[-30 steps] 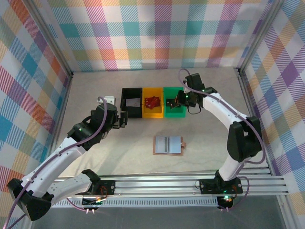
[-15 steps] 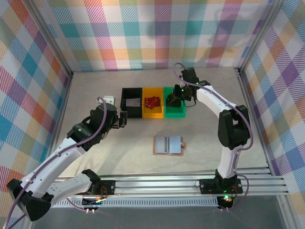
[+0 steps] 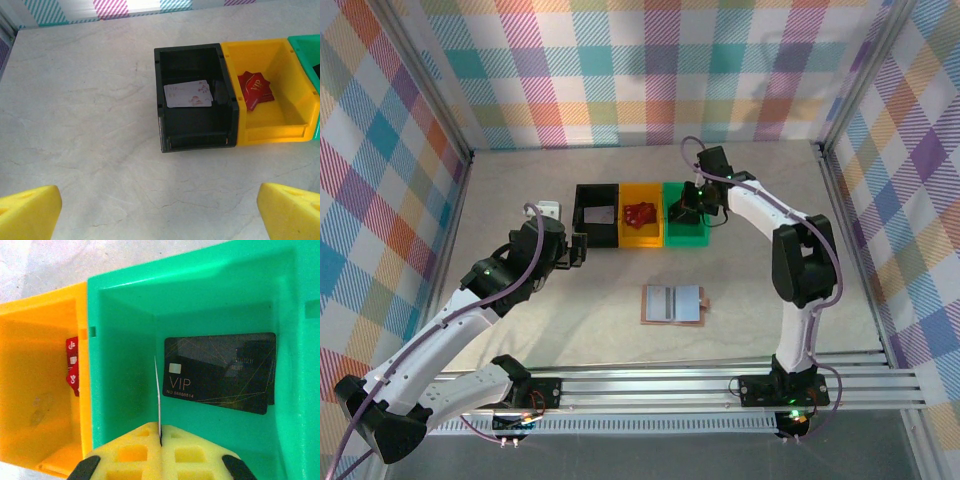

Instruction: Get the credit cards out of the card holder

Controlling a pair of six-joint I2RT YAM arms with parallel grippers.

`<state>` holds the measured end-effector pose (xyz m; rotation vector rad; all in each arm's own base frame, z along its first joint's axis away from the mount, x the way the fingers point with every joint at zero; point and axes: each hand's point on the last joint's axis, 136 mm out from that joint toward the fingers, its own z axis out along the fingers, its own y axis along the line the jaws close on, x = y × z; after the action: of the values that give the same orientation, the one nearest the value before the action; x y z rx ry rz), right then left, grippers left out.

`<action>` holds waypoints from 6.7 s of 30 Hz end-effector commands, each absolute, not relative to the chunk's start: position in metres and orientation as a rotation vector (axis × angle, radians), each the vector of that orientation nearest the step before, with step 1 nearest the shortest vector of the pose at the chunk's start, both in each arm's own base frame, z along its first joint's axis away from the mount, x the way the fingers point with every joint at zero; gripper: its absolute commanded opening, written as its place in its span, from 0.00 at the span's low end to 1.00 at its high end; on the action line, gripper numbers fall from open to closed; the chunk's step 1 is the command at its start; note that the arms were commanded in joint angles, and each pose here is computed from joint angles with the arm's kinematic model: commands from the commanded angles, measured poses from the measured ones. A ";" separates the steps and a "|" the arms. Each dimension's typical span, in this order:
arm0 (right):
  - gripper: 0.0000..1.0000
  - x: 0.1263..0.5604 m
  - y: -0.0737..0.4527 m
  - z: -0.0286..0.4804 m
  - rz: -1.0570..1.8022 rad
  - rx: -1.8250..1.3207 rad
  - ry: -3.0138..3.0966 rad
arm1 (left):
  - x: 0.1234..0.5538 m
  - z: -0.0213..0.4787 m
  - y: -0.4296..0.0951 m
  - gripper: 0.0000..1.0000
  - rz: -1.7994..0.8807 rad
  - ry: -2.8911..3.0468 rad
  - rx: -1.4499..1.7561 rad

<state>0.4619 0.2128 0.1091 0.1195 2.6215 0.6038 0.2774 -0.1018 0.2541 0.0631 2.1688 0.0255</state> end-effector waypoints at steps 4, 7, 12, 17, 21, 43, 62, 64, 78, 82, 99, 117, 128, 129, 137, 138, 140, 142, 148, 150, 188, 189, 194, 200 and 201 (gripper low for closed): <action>0.00 0.470 0.212 0.106 0.639 0.134 2.607 | 0.276 0.259 -0.100 1.00 0.041 2.152 0.061; 0.00 0.470 0.211 0.101 0.649 0.148 2.613 | 0.276 0.258 -0.099 1.00 0.043 2.153 0.060; 0.00 0.472 0.209 0.093 0.662 0.174 2.631 | 0.276 0.258 -0.100 1.00 0.042 2.153 0.062; 0.00 0.472 0.213 0.090 0.691 0.168 2.634 | 0.276 0.259 -0.100 1.00 0.041 2.150 0.061; 0.00 0.473 0.215 0.086 0.707 0.166 2.644 | 0.276 0.260 -0.099 1.00 0.041 2.148 0.059; 0.15 0.471 0.203 0.084 0.606 0.152 2.681 | 0.277 0.256 -0.100 1.00 0.050 2.159 0.068; 0.29 0.476 0.192 0.120 0.547 0.128 2.626 | 0.278 0.255 -0.100 1.00 0.058 2.164 0.069; 0.29 0.478 0.190 0.129 0.546 0.130 2.611 | 0.278 0.255 -0.100 1.00 0.057 2.163 0.069; 0.34 0.420 0.200 0.170 0.732 0.221 2.614 | 0.279 0.249 -0.105 1.00 0.053 2.192 0.084; 0.33 0.376 0.206 0.161 0.732 0.169 2.645 | 0.278 0.245 -0.111 1.00 0.025 2.216 0.088; 0.15 0.229 0.202 0.095 0.743 0.048 2.810 | 0.248 0.214 -0.165 1.00 -0.331 2.452 -0.082; 0.00 0.210 0.193 0.037 0.703 0.068 2.902 | 0.216 0.146 -0.244 1.00 -0.581 2.540 -0.233; 0.00 0.208 0.187 0.020 0.651 0.093 2.930 | 0.211 0.106 -0.297 1.00 -0.701 2.634 -0.239; 0.00 0.208 0.187 0.019 0.646 0.093 2.932 | 0.211 0.103 -0.302 1.00 -0.712 2.641 -0.239; 0.00 0.206 0.182 0.013 0.612 0.106 2.947 | 0.212 0.089 -0.328 1.00 -0.827 2.662 -0.270; 0.00 0.206 0.181 0.012 0.606 0.108 2.947 | 0.211 0.086 -0.330 1.00 -0.839 2.669 -0.273; 0.00 0.205 0.180 0.012 0.596 0.110 2.947 | 0.210 0.083 -0.335 1.00 -0.861 2.675 -0.276; 0.00 0.205 0.179 0.012 0.591 0.111 2.943 | 0.210 0.081 -0.340 1.00 -0.889 2.680 -0.273; 0.00 0.204 0.177 0.010 0.582 0.116 2.946 | 0.208 0.073 -0.352 0.99 -0.927 2.697 -0.265; 0.00 0.204 0.177 0.011 0.579 0.116 2.945 | 0.207 0.069 -0.352 0.99 -0.913 2.708 -0.262; 0.00 0.201 0.176 0.015 0.596 0.097 2.934 | 0.209 0.072 -0.355 0.99 -0.846 2.711 -0.192; 0.00 0.201 0.176 0.015 0.594 0.097 2.932 | 0.210 0.074 -0.352 0.99 -0.828 2.707 -0.187; 0.00 0.200 0.175 0.014 0.590 0.098 2.934 | 0.213 0.079 -0.345 0.99 -0.779 2.691 -0.189; 0.00 0.201 0.176 0.015 0.596 0.097 2.934 | 0.211 0.076 -0.356 0.99 -0.809 2.699 -0.168; 0.00 0.201 0.176 0.016 0.598 0.096 2.931 | 0.210 0.076 -0.359 0.99 -0.816 2.702 -0.166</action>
<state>0.2114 0.1838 0.0224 0.0890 2.8940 0.6348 0.2110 -0.3488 0.0687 -0.2019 2.7105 -0.8003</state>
